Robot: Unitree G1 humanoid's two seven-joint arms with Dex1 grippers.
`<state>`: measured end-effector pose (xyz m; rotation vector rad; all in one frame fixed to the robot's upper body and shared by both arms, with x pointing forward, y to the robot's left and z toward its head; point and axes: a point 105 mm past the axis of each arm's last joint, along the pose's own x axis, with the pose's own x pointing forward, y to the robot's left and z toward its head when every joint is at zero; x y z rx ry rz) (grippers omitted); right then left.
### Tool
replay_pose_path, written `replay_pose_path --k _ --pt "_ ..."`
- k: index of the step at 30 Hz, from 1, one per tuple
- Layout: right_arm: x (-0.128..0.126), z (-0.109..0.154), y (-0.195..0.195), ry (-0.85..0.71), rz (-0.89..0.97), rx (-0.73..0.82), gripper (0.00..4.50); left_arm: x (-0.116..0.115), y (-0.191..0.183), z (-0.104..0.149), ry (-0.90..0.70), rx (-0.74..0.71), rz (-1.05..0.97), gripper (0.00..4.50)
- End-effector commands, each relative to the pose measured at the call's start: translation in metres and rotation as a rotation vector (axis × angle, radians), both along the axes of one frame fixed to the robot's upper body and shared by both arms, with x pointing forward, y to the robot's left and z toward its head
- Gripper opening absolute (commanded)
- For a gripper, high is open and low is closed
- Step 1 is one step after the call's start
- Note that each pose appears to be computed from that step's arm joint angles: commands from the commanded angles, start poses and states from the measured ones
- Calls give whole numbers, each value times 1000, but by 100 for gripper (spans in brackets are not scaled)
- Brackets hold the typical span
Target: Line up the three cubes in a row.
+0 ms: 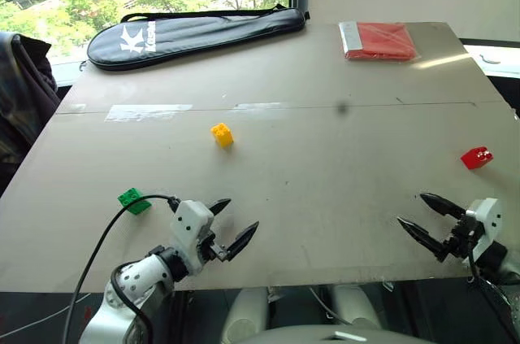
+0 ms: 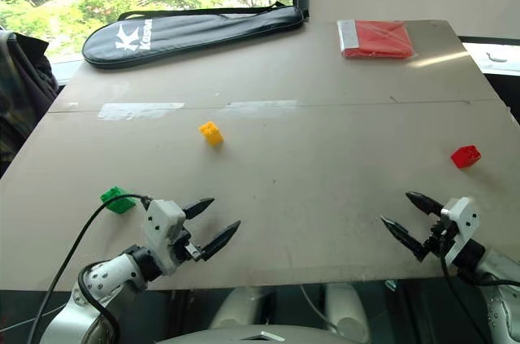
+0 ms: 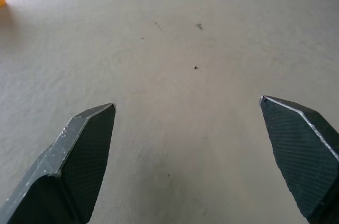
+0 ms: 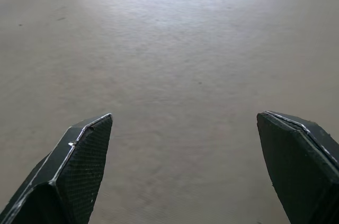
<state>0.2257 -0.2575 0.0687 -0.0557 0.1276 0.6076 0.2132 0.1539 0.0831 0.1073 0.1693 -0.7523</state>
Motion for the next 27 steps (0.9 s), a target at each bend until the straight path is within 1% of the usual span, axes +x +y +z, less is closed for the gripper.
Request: replay_pose_path --k 1,4,7,10,13,18,27 --pt "9 16 -38 -35 -163 -27 450 -1 -20 30 -81 7 -185 446" --pt "22 25 -71 -36 -315 -21 450 4 -33 53 -122 25 -334 446" --pt "30 26 -89 -23 -361 -56 450 3 -44 70 -129 28 -441 446" --pt "43 29 -109 -12 -413 -72 450 -2 -55 86 -112 14 -551 446" --pt "56 35 -124 -20 -453 -59 450 -5 -62 100 -107 17 -626 446" --pt "72 42 -122 -41 -430 -46 450 0 -65 109 -137 31 -615 446" --pt "91 48 -112 -91 -399 11 450 -5 -68 115 -138 -1 -620 446"
